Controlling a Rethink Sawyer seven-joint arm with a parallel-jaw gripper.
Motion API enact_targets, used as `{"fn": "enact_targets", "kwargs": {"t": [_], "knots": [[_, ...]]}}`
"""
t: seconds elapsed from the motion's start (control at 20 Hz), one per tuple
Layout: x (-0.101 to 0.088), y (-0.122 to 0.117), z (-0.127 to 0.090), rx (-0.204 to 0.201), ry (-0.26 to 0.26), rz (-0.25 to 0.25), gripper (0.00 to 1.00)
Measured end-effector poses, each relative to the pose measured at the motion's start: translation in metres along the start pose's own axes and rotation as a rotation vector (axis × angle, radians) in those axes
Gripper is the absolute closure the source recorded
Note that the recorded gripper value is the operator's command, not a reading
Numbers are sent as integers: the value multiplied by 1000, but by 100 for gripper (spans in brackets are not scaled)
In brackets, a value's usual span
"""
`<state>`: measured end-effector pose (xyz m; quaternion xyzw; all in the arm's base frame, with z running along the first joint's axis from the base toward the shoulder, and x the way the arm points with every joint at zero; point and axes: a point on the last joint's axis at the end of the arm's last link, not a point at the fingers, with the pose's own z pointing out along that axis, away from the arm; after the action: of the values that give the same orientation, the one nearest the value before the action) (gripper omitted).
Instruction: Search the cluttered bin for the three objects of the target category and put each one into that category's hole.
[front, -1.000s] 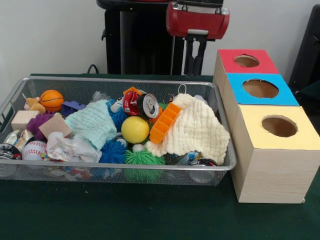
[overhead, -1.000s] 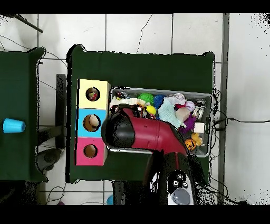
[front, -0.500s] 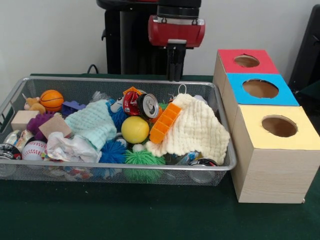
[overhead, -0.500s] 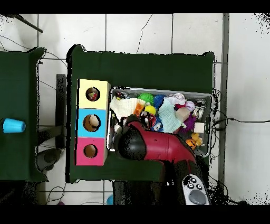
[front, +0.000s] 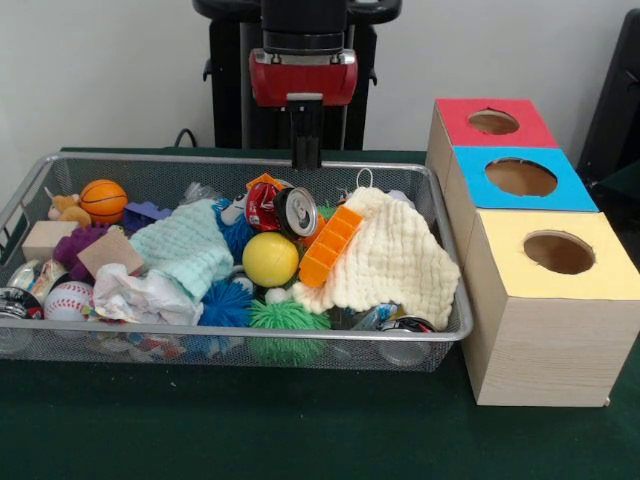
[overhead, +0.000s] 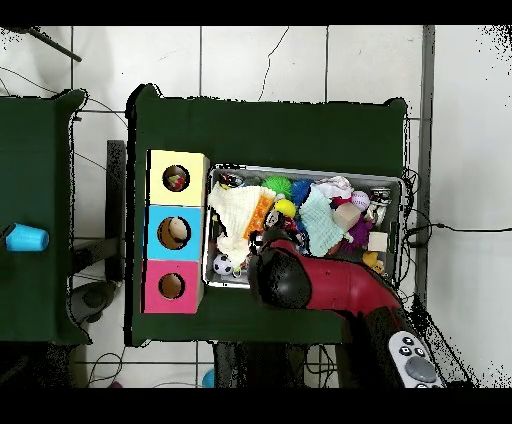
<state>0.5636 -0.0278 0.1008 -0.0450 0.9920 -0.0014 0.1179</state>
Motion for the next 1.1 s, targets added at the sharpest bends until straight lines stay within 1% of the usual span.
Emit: {"fn": "enact_targets", "kwargs": {"t": [0.15, 0.3, 0.55, 0.7, 0.75, 1.0, 1.1], "knots": [[-1, -10, 0, -15, -11, 7, 100], [-4, -16, 0, -28, -22, 14, 100], [-11, -16, -2, -49, -32, 17, 100], [-16, -14, -6, -65, -29, 12, 100], [-19, -12, -10, -76, -20, 7, 100], [-22, -8, -16, -98, 9, -6, 100], [-24, -5, -20, -113, 24, -13, 100]]}}
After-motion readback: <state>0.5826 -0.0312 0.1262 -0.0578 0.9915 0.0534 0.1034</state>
